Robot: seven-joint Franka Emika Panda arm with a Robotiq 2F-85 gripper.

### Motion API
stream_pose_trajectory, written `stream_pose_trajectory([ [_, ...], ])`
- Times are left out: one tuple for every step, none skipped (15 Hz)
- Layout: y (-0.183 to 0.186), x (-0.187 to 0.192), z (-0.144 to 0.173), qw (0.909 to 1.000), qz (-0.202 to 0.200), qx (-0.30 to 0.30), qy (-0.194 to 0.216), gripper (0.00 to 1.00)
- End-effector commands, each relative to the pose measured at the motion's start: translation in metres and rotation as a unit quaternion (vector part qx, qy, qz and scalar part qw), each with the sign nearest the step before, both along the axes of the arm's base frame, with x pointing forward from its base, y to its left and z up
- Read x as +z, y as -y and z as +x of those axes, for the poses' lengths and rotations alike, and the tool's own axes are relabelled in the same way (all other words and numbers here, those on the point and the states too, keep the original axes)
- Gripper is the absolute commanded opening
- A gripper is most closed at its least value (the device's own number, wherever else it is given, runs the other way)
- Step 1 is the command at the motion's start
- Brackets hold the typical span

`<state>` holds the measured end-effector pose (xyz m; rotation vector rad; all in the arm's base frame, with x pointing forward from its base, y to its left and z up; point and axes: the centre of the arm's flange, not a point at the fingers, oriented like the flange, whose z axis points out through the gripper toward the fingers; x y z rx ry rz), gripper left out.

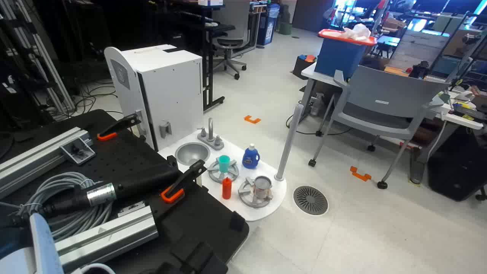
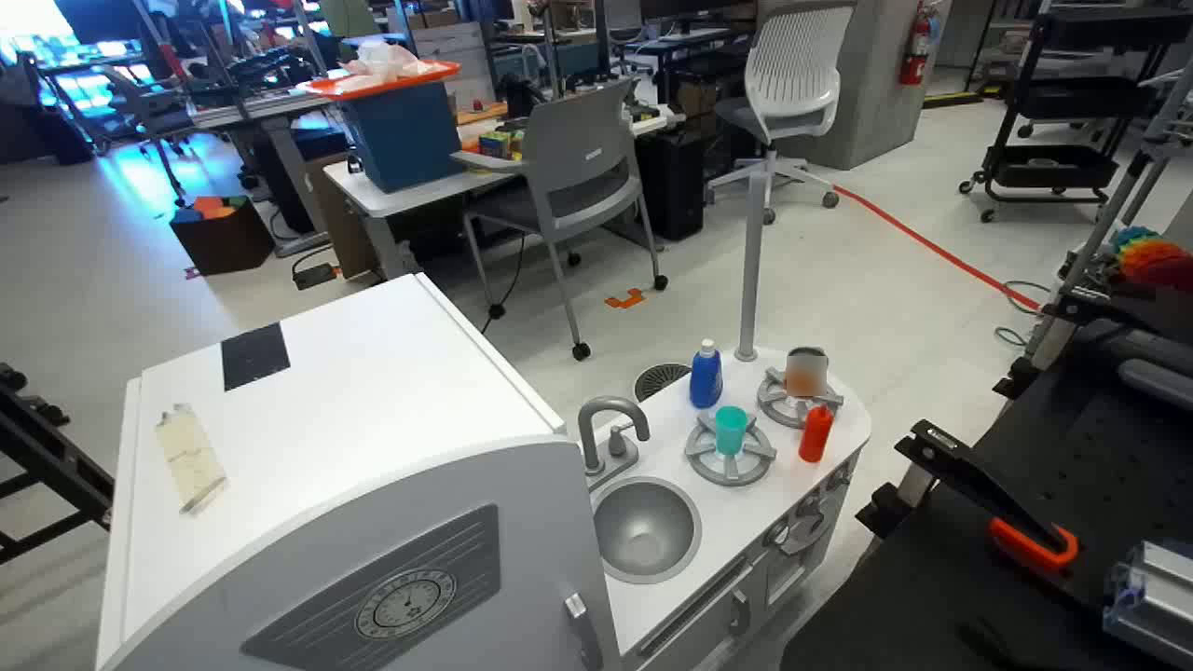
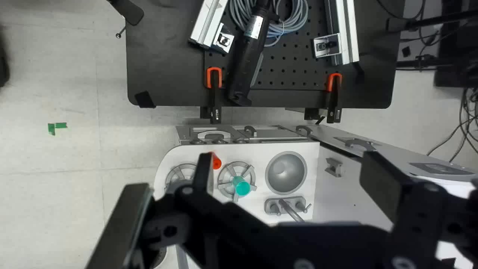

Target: Move the blue bottle to the left

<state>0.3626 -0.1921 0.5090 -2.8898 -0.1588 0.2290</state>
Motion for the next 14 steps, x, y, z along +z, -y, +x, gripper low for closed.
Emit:
stream_pose_trajectory([
  [0.000, 0.000, 0.000, 1.0000, 0.000, 0.000, 0.000, 1.00],
  [0.000, 0.000, 0.000, 1.0000, 0.000, 0.000, 0.000, 1.00],
  [-0.006, -0.007, 0.013, 0.9999, -0.010, -0.008, -0.009, 1.00],
  [-0.015, -0.018, 0.032, 0.9992, -0.032, -0.014, -0.020, 1.00],
  [-0.024, -0.027, 0.048, 0.9983, -0.050, -0.023, -0.016, 1.00],
  [-0.037, -0.042, 0.077, 0.9966, -0.072, -0.034, -0.020, 1.00],
  [-0.045, -0.051, 0.094, 0.9948, -0.090, -0.045, -0.017, 1.00],
  [-0.053, -0.064, 0.114, 0.9929, -0.104, -0.055, -0.015, 1.00],
  [-0.064, -0.082, 0.132, 0.9911, -0.116, -0.061, -0.020, 1.00],
  [-0.074, -0.101, 0.150, 0.9899, -0.125, -0.062, -0.025, 1.00],
  [-0.084, -0.121, 0.167, 0.9896, -0.124, -0.064, -0.033, 1.00],
  [-0.092, -0.142, 0.184, 0.9894, -0.118, -0.075, -0.038, 1.00],
  [-0.099, -0.163, 0.199, 0.9892, -0.114, -0.078, -0.047, 1.00],
  [-0.105, -0.186, 0.213, 0.9881, -0.117, -0.082, -0.056, 1.00],
])
